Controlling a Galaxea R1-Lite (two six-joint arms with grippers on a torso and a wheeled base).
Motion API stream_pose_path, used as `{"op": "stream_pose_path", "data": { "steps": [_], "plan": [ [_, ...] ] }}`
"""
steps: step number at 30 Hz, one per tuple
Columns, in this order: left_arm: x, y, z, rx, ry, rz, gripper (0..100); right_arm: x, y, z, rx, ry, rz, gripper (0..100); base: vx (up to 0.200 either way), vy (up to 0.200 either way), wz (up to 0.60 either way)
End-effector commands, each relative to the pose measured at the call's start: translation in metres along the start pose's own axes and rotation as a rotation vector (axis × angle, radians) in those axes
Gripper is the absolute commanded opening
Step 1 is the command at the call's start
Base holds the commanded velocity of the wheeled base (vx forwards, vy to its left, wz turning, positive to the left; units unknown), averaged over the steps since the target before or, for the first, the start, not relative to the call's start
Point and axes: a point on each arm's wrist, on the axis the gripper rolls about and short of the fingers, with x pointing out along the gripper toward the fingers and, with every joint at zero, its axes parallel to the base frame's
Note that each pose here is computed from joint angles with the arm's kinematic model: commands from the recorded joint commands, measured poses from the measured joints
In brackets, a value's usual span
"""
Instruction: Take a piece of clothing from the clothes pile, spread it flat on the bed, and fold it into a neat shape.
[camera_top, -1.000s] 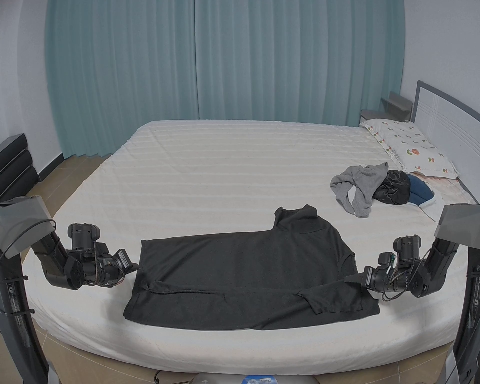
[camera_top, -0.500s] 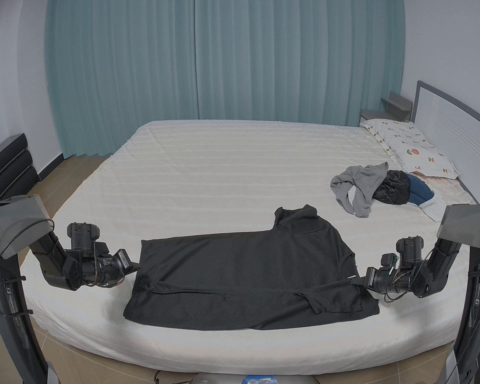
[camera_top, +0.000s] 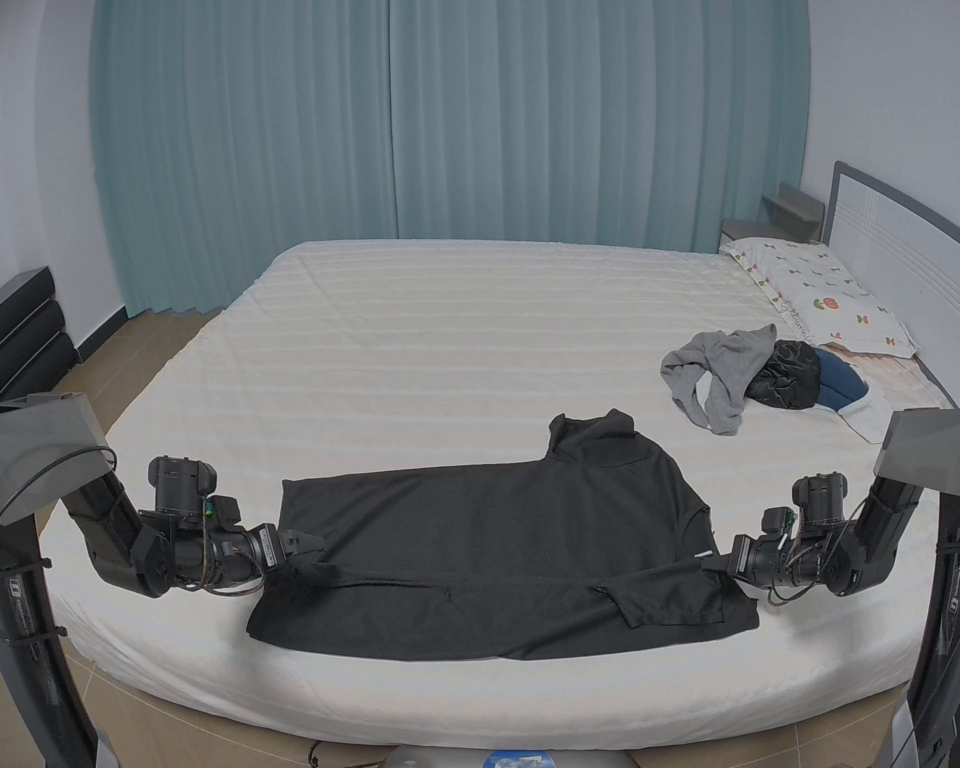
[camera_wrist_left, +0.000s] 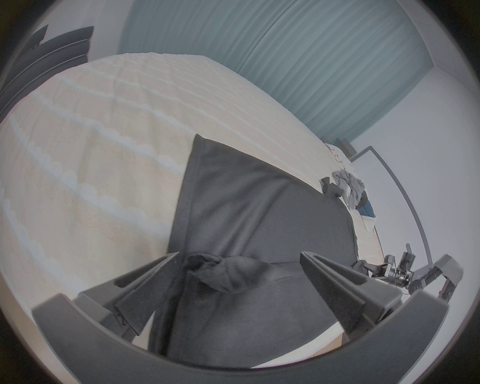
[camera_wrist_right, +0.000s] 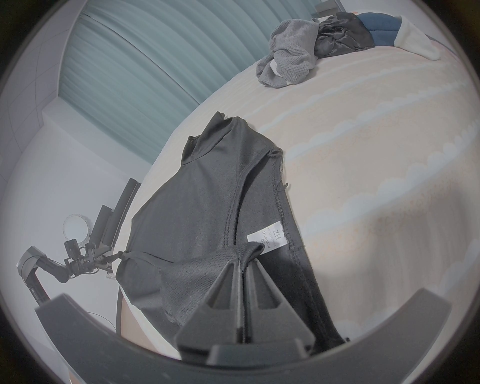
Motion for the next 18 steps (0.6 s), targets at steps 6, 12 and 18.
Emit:
{"op": "stream_pose_path", "data": {
  "steps": [6, 12, 18],
  "plan": [
    [-0.022, -0.024, 0.003, -0.006, -0.002, -0.022, 100, 0.0, 0.001, -0.002, -0.002, 0.002, 0.001, 0, 0.0, 0.0, 0.0],
    [-0.015, -0.032, -0.009, -0.018, 0.109, 0.025, 100, 0.0, 0.0, -0.002, -0.01, -0.016, 0.007, 0, 0.0, 0.0, 0.0],
    [0.007, -0.031, -0.013, -0.017, 0.155, 0.076, 100, 0.0, 0.001, -0.004, -0.014, -0.018, 0.01, 0, 0.0, 0.0, 0.0]
  ]
}}
